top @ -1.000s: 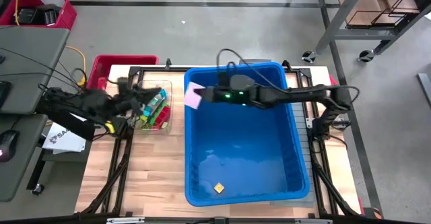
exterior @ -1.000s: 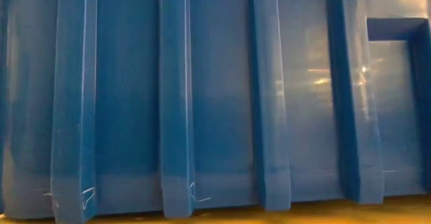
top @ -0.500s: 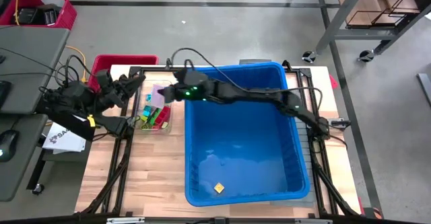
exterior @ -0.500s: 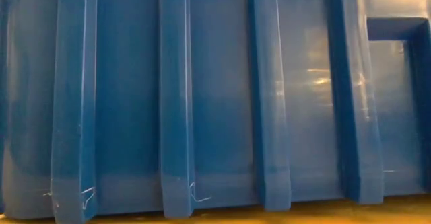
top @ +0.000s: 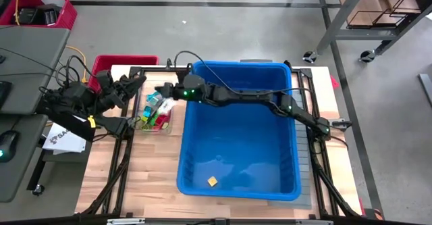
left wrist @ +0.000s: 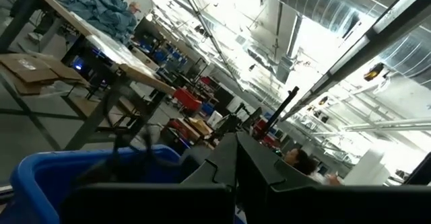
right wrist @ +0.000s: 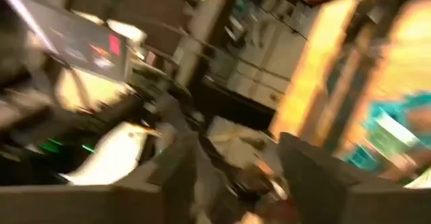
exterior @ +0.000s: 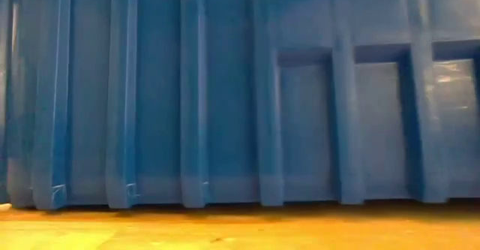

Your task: Sort blocks

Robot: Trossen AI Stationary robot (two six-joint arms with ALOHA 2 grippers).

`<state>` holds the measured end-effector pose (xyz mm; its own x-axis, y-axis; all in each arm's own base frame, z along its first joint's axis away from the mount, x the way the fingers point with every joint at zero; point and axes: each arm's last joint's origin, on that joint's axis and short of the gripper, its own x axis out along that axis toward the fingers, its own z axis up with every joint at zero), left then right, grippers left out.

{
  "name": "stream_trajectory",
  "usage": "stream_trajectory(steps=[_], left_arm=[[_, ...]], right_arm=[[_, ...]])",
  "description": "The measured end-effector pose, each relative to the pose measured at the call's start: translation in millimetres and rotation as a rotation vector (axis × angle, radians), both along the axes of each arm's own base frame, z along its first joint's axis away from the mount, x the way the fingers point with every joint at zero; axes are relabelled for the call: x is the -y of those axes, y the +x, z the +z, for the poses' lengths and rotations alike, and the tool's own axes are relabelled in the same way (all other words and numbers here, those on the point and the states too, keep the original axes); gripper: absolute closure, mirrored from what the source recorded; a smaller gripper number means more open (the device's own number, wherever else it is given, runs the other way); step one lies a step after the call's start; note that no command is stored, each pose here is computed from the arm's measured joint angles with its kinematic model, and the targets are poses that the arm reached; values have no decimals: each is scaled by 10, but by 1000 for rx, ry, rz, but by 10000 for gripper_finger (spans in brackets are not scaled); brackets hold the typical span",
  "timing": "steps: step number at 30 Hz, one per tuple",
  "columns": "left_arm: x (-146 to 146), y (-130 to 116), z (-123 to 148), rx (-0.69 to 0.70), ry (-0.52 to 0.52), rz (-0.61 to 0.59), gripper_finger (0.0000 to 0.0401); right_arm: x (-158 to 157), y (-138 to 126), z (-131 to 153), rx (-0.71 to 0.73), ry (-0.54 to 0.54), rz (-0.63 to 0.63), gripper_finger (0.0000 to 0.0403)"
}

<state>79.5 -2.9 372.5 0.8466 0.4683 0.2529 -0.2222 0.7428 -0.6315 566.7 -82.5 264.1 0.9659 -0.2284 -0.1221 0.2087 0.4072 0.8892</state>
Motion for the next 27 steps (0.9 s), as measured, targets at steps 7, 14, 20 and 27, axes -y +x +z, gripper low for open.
stream_trajectory(steps=[7,14,20,27], left_arm=[[-1,1,-6,-19,22,13,401],[0,14,-48,-91,75,35,395],[9,49,-126,-173,97,38,365],[75,62,-192,-218,304,-180,373]], right_arm=[[41,-15,310,162,-33,-34,136],[362,-186,725,270,-261,177,135],[732,-593,1118,99,-361,210,135],[530,-1331,1809,-130,-595,304,193]])
